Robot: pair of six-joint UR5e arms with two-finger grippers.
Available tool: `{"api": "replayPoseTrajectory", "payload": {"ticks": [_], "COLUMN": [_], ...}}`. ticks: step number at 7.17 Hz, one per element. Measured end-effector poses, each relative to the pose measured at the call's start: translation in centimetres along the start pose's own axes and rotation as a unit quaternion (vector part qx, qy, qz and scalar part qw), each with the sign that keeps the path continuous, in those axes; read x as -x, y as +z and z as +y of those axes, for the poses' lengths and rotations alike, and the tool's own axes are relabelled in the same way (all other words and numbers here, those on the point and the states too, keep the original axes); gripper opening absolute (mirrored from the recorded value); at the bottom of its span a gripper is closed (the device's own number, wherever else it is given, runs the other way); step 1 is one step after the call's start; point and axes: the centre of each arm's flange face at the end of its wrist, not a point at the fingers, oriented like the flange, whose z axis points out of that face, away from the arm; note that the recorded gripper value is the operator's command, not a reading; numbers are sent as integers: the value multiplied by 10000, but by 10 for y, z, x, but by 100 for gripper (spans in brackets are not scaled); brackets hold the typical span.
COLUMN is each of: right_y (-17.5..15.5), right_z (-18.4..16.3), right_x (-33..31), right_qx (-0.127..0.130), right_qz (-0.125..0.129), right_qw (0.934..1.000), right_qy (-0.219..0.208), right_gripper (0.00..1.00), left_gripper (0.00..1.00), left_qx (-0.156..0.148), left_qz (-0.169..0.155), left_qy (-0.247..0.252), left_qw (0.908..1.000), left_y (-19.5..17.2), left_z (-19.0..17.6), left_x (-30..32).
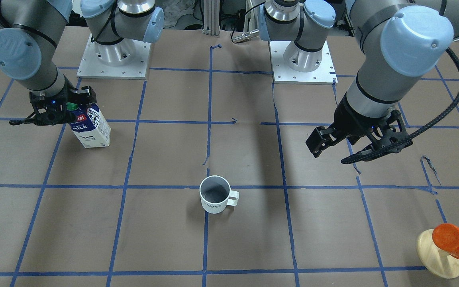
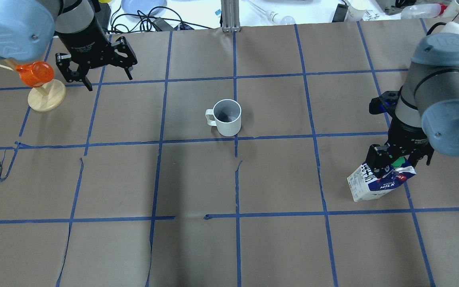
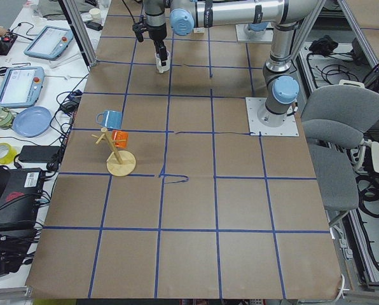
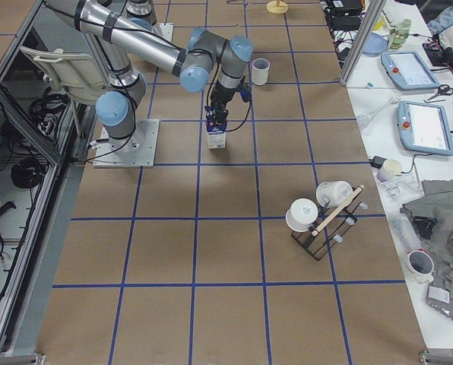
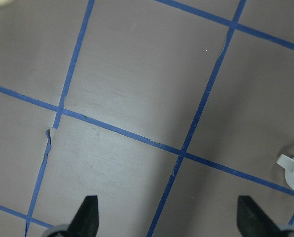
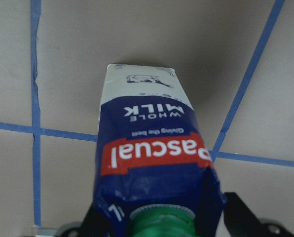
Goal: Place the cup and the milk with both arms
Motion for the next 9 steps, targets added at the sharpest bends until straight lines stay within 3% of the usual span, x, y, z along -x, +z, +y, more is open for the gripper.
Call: {"api": "replayPoseTrajectory", "payload": {"ticks": [1, 4, 6, 9], "right_y": [0, -12, -23, -68], "right_z": [1, -1, -3, -37], "right_x": [0, -3, -5, -9], "right_qx": [41, -61, -196, -766], "right_qz": [11, 29, 21, -363], "right_qw": [10000, 10000, 9998, 9961], "right_qy": [9, 62, 96, 262], "right_gripper": [39, 14, 15, 16], "left_gripper": [100, 100, 100, 100], "left_qx": [-13, -134, -111, -154], "left_qz": [-6, 6, 47, 343], "left_qy": [-2, -45, 113, 1062], "left_qw": [10000, 9999, 9999, 9936], "left_y": [-1, -18, -21, -32], "left_z": [3, 9, 12, 17], "left_x": [2, 12, 12, 8]}}
